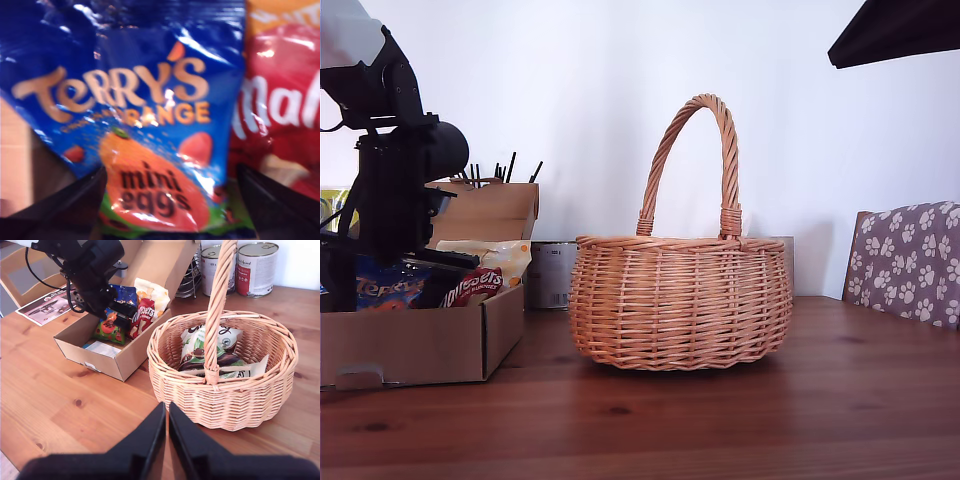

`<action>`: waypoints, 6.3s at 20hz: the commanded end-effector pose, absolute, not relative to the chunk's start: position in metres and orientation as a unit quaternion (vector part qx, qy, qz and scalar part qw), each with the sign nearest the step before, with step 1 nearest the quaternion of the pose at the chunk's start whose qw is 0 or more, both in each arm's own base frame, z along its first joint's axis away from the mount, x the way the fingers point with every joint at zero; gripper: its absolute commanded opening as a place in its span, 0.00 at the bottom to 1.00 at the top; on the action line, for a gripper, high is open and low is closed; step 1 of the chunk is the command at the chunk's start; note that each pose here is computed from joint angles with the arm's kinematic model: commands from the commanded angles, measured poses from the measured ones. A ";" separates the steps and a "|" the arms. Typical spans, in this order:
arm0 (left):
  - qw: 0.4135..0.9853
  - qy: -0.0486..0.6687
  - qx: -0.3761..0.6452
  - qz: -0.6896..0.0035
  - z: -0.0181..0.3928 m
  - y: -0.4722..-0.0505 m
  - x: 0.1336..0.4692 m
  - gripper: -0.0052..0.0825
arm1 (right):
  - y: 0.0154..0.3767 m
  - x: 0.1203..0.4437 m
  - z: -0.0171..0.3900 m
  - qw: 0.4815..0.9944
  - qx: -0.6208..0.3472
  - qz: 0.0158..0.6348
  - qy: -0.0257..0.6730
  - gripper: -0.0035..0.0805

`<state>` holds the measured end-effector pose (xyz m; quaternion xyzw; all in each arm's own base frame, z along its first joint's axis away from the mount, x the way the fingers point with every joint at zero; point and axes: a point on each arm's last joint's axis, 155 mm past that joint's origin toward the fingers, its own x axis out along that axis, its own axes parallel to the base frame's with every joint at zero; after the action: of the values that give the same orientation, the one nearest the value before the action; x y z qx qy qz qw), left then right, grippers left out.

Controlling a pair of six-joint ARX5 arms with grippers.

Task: Move the bags of Easter eggs from the cardboard box on the left into the woven basket on the right side.

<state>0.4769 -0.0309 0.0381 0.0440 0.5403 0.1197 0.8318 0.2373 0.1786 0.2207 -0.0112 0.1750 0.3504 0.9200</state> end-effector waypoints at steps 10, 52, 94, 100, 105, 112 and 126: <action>0.802 0.579 0.054 0.140 -0.003 -0.012 0.466 0.84 | 0.180 0.236 0.223 0.919 -0.012 0.354 0.171 0.03; 0.848 0.284 0.051 -0.445 0.187 -0.342 0.439 0.13 | 0.181 0.237 0.225 0.920 -0.011 0.354 0.168 0.03; 0.782 0.439 0.101 -0.431 0.145 -0.302 0.388 0.12 | 0.180 0.237 0.224 0.920 -0.012 0.354 0.169 0.03; 0.817 0.380 0.134 -0.411 0.191 -0.283 0.393 0.03 | 0.180 0.237 0.224 0.920 -0.012 0.353 0.169 0.03; 0.852 0.332 0.119 -0.387 0.202 -0.248 0.397 0.03 | 0.180 0.237 0.224 0.920 -0.012 0.353 0.168 0.03; 0.900 0.261 0.085 -0.337 0.174 -0.165 0.368 0.03 | 0.180 0.237 0.223 0.920 -0.012 0.352 0.171 0.03; 0.925 0.190 0.090 -0.318 0.138 -0.128 0.368 0.96 | 0.179 0.236 0.220 0.919 -0.013 0.352 0.177 0.03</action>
<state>0.3654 -0.1278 0.1438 0.0797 0.1934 -0.3194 0.9242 0.2368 0.1781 0.2187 -0.0118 0.1791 0.3495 0.9196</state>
